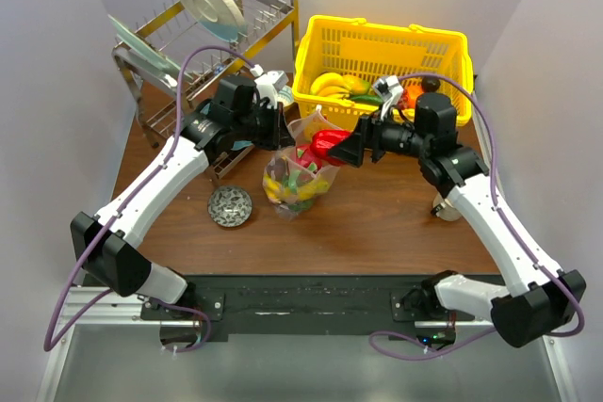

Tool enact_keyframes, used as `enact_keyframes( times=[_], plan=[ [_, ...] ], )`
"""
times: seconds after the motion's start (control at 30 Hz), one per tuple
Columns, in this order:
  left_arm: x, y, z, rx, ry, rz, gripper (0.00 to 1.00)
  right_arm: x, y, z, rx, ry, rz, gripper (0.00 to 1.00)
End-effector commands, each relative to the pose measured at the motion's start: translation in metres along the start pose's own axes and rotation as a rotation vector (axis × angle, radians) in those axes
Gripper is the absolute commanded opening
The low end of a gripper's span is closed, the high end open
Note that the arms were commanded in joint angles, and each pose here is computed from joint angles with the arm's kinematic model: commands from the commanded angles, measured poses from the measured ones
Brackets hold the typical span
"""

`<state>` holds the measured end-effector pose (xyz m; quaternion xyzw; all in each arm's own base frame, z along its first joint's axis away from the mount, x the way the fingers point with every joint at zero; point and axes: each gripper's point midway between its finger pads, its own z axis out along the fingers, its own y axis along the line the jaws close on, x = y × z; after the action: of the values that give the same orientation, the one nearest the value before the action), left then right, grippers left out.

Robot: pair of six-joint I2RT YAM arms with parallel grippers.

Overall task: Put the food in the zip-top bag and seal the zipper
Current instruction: Place the fake vegetable in the zipper food storage bag.

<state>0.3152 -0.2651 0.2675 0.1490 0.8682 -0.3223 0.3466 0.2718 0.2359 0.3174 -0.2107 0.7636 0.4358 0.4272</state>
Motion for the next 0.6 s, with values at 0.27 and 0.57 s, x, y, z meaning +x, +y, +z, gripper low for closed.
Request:
enact_keyframes(
  times=[0.27, 0.57],
  plan=[
    [-0.027, -0.015, -0.02, 0.03, -0.095, 0.018, 0.0, -0.026, -0.005, 0.038, 0.114, 0.037, 0.004, 0.99],
    [-0.028, -0.015, -0.021, 0.027, -0.098, 0.029, 0.0, -0.028, -0.021, -0.004, 0.33, -0.01, -0.02, 0.99]
  ],
)
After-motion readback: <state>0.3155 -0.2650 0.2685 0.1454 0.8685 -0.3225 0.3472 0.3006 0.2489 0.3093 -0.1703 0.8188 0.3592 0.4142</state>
